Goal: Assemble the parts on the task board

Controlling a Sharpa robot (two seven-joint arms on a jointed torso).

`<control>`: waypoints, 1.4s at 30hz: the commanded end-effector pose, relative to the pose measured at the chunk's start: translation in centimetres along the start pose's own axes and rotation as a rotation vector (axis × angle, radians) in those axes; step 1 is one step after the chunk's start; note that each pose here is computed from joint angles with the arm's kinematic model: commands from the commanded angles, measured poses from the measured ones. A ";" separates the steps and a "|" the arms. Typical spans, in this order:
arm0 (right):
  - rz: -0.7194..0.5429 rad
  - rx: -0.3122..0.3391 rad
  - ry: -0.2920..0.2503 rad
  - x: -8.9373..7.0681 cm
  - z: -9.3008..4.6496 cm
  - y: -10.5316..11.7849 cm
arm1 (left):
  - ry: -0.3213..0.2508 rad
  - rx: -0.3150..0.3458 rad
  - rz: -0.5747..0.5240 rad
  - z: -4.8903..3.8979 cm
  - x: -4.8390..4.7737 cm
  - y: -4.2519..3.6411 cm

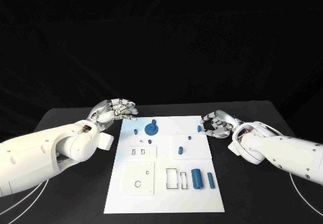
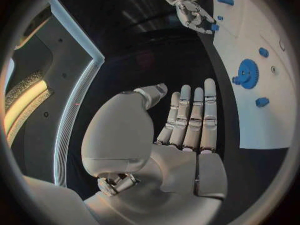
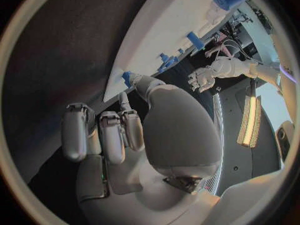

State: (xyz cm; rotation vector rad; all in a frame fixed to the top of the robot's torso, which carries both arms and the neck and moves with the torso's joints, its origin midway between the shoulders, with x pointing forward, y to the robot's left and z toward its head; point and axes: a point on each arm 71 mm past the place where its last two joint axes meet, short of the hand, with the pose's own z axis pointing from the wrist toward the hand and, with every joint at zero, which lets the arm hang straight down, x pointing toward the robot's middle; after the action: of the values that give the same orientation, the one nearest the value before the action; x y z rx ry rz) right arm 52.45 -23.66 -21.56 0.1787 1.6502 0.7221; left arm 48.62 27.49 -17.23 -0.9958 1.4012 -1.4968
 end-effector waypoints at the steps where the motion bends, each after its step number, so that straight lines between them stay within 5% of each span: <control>1: 0.001 0.000 0.012 0.2 0.1 0.1 | 0.019 0.005 -0.013 0.06 0.25 -0.08; 42: -0.012 -0.001 0.055 1.0 0.7 0.7 | 0.015 0.002 -0.011 0.29 0.11 0.09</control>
State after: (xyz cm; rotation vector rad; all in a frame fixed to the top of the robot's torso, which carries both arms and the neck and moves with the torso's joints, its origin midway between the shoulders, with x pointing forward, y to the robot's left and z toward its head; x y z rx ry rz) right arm 52.68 -22.46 -21.88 0.1692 1.6826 0.7272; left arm 48.89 27.50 -17.38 -0.9987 1.4046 -1.4944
